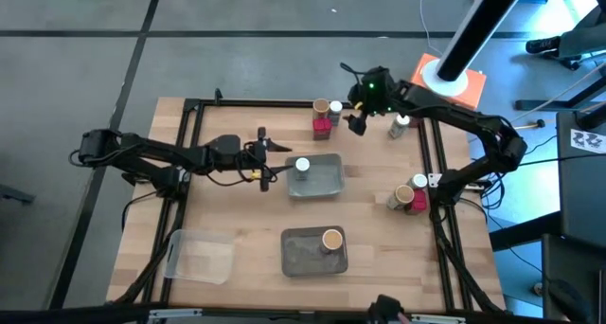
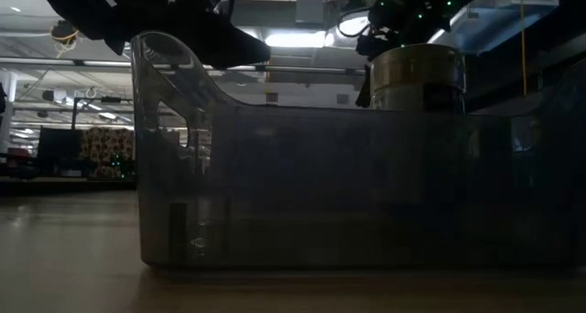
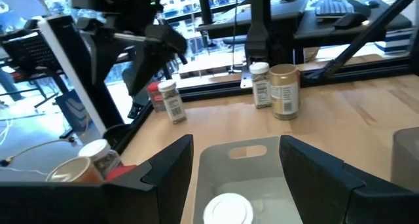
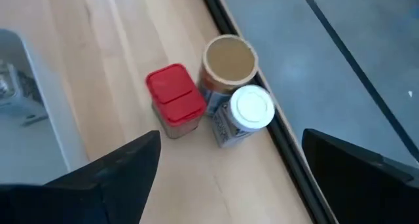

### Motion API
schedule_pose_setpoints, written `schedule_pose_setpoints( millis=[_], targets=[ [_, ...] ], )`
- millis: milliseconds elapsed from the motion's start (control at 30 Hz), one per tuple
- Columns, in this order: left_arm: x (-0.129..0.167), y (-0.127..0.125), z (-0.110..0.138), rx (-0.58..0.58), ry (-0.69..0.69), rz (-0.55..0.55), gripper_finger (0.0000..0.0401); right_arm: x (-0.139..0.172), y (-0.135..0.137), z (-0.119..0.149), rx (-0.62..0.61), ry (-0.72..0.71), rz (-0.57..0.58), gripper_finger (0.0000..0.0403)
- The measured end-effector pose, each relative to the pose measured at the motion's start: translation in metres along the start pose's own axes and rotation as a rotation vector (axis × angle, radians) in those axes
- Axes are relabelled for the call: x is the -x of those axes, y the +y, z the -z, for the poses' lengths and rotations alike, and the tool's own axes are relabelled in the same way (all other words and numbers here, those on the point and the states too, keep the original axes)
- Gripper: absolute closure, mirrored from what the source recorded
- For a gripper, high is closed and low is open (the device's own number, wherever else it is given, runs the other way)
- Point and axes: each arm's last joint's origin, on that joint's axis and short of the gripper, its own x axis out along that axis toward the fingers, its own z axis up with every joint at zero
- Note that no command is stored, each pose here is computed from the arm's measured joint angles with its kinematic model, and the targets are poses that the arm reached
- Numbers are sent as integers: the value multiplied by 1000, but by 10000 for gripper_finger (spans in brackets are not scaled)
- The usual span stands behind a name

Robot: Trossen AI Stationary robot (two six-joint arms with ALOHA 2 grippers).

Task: Sort spices by type
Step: Put the top left white seasoning bottle into the gray bin aligned with the other white seasoning bottle

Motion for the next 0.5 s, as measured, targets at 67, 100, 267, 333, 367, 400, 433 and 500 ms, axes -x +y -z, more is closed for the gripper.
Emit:
schedule_pose_setpoints(
  millis=[67,100,267,333,367,400,433,500],
  targets=[
    [0,2,0,2,2,-7,184,0,0,0,17,1,8,34],
    [0,2,1,5,3,-9,184,0,0,-1,16,-1,16,34],
    [0,3,1,5,5,-12,184,-9,-6,-1,20,-10,39,34],
    [0,3,1,-3,5,-12,184,-17,-10,0,34,-3,46,34],
    [0,3,1,-10,5,-12,184,-22,-14,1,38,3,51,34],
    [0,3,1,-22,5,-12,184,-28,-17,3,49,14,53,34],
    [0,3,1,-38,5,-12,184,-34,-20,5,59,21,55,34],
    [0,3,1,-58,5,-15,184,-46,-27,8,79,22,64,34]
  ],
)
